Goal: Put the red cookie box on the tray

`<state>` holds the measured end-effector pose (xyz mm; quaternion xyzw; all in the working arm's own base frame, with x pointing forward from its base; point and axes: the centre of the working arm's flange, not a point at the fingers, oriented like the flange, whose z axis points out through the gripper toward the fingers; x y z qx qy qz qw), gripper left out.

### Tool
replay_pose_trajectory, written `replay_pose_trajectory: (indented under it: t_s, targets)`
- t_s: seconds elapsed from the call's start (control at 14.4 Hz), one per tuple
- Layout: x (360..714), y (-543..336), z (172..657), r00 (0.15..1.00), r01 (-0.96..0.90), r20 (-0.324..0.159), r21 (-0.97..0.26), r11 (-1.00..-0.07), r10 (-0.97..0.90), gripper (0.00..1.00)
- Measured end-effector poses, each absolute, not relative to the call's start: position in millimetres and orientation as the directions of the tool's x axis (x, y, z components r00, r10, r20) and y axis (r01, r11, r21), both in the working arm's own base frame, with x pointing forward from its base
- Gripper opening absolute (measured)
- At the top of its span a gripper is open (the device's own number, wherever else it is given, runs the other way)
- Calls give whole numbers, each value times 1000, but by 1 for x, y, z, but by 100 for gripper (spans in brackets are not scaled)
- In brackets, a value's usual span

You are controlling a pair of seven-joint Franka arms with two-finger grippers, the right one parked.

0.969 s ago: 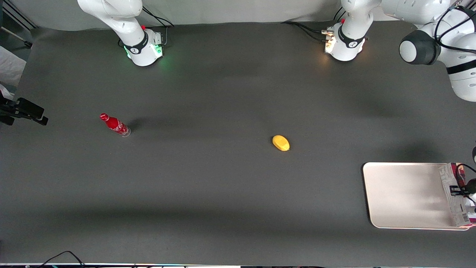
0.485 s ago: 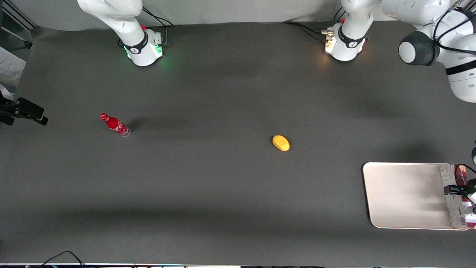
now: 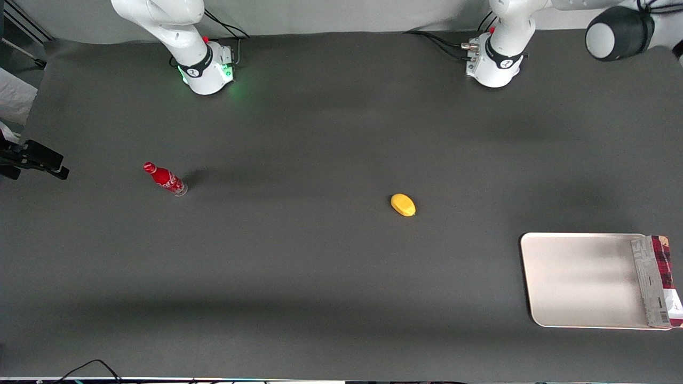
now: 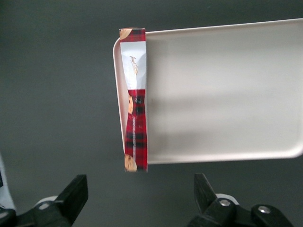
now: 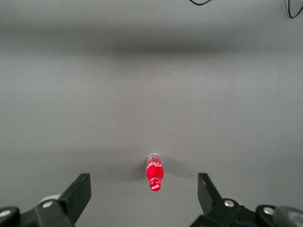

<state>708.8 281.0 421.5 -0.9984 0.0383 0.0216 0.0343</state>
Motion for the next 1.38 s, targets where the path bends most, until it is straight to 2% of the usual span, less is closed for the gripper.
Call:
replay_pose_trajectory:
  t_s: [0.42, 0.62, 0.83, 1.25, 1.38]
  targets:
    - [636, 208, 593, 994, -27, -103, -2, -1000, -27, 100]
    - [596, 133, 632, 992, -12, -123, 24, -1000, -15, 100]
    - [554, 65, 625, 988, -21, -152, 14, -1000, -23, 100]
    - [474, 5, 553, 992, -36, -121, -16, -999, -34, 100]
    - [458, -5, 545, 992, -50, -115, -24, -998, -46, 100]
